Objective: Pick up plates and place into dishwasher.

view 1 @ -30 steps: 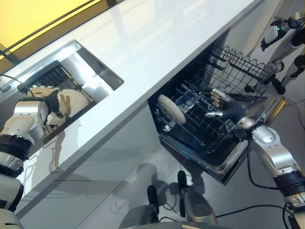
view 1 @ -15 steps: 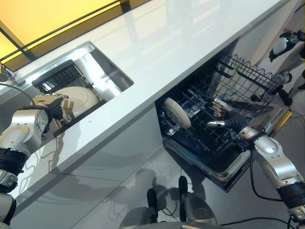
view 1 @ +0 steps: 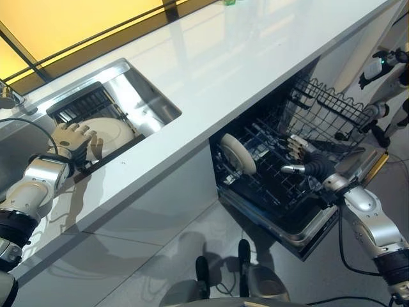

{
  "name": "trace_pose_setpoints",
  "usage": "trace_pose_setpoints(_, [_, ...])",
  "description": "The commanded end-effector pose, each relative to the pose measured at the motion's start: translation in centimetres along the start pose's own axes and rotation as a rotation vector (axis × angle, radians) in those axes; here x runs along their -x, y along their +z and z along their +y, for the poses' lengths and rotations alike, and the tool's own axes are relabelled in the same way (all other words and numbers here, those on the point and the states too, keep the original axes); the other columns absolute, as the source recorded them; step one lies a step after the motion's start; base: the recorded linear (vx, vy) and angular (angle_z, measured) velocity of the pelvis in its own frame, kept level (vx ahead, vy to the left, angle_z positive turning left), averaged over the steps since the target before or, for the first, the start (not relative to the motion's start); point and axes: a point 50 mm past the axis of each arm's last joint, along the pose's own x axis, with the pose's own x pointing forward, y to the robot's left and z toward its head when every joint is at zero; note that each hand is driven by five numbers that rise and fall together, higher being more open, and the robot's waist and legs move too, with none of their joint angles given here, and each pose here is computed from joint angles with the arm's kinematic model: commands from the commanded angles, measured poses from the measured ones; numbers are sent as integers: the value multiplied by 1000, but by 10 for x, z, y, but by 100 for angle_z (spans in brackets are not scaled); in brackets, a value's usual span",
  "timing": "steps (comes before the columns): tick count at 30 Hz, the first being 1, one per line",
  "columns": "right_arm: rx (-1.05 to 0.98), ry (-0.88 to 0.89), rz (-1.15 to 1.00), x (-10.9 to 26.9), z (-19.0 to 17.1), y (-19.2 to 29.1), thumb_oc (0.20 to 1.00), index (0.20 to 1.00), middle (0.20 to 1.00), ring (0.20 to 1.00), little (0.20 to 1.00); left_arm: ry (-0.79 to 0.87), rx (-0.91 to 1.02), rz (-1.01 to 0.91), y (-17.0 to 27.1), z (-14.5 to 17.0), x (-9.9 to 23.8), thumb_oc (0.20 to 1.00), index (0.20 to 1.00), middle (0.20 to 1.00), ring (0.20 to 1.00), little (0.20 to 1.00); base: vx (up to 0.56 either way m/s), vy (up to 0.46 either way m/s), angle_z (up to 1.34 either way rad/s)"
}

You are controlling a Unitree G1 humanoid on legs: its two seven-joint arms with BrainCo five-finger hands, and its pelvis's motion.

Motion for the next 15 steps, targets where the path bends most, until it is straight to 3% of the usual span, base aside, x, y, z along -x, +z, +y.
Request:
trace_pose_setpoints(1, [24,8,-180,-5,-5,33,1000,1000,1000,1000,1000,91,-118,102,-25,5,0,1000,1000,1000,1000,1000,0,0,0])
trace_pose_setpoints(15, [58,23,-204,-15,-6,42,1000,1000,1000,1000,1000,137,-15,215,-31,3,-11,1000,1000,1000,1000,1000,-19,16,0])
